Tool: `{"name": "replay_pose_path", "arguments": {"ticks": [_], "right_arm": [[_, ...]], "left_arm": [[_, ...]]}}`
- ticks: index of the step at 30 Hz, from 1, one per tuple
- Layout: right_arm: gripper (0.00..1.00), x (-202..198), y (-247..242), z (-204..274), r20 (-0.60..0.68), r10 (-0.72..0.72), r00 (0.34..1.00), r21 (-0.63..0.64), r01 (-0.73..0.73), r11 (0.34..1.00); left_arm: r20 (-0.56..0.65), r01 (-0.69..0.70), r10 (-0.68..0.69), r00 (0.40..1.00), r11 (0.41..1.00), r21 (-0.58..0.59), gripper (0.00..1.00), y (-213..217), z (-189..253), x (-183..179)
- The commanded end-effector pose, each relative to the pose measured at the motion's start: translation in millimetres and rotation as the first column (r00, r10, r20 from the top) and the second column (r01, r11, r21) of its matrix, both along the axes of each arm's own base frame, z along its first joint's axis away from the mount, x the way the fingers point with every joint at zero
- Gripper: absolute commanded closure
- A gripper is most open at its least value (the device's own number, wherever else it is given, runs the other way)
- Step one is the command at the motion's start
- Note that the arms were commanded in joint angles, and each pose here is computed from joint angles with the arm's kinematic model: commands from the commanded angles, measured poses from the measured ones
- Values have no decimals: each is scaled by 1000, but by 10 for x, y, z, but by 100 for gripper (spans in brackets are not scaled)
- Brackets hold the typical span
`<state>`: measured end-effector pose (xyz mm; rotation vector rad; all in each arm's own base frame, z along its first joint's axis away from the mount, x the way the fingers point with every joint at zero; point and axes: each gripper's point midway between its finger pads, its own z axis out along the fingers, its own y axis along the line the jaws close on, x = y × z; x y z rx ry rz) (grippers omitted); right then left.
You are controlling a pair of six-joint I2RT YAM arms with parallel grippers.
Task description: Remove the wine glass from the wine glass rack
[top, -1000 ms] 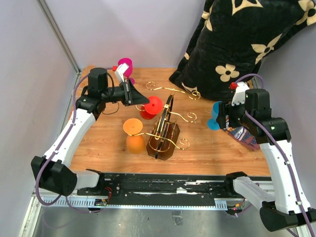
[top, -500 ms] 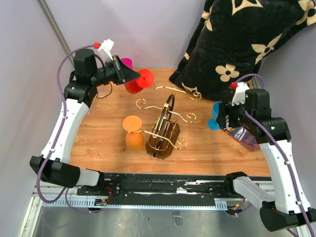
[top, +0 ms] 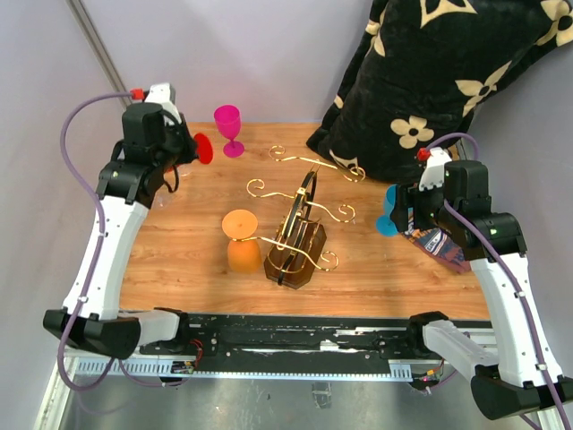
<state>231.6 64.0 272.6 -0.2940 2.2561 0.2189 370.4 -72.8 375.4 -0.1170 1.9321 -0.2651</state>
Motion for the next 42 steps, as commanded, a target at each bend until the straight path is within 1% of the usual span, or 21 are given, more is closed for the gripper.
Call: {"name": "replay_pose_path", "arguments": {"ticks": [1, 4, 5, 10, 15, 18, 21, 23, 25, 29, 33, 37, 40, 42], "right_arm": [[28, 44, 91, -1, 14, 28, 1000, 30, -28, 999], [28, 63, 122, -14, 12, 39, 999, 39, -40, 998], [28, 64, 127, -20, 12, 42, 999, 40, -43, 998], [28, 80, 153, -48, 14, 51, 999, 51, -52, 997], [28, 96, 200, -39, 26, 72, 997, 65, -73, 995], [28, 92, 226, -9, 34, 86, 996, 74, -88, 993], [28, 69, 235, 33, 48, 97, 994, 76, -101, 992], [28, 45, 241, 57, 58, 108, 992, 75, -112, 991], [28, 18, 236, 74, 65, 116, 991, 70, -120, 990], [28, -25, 249, 89, 74, 140, 987, 66, -144, 987], [27, -35, 257, 57, 71, 150, 986, 64, -155, 986], [27, -52, 268, 46, 72, 160, 984, 66, -165, 984], [27, -64, 262, 51, 78, 163, 984, 63, -168, 984], [27, -70, 263, 58, 81, 164, 983, 63, -169, 984]], "left_arm": [[-73, -205, 225, 972, 955, 212, 99, 555, -328, -362], [-117, -257, 310, 943, 908, 332, 99, 704, -537, -562], [-127, -261, 321, 938, 900, 348, 100, 720, -581, -628], [-126, -308, 368, 921, 888, 341, 99, 787, -704, -898], [-189, -354, 461, 867, 838, 416, 100, 923, -1092, -1020], [-251, -357, 539, 804, 775, 521, 100, 994, -1441, -1022], [-264, -338, 622, 737, 678, 653, 100, 1059, -1685, -1021], [-258, -340, 663, 703, 632, 696, 99, 1085, -1749, -1002], [-253, -349, 684, 684, 611, 710, 99, 1094, -1766, -977], [-286, -319, 703, 650, 595, 738, 99, 1087, -1962, -988], [-327, -290, 707, 627, 601, 745, 99, 1044, -2164, -989], [-346, -266, 727, 594, 582, 768, 99, 1064, -2280, -964], [-374, -257, 720, 585, 602, 756, 99, 1030, -2338, -924], [-381, -249, 726, 572, 597, 763, 99, 1038, -2366, -910]]}}
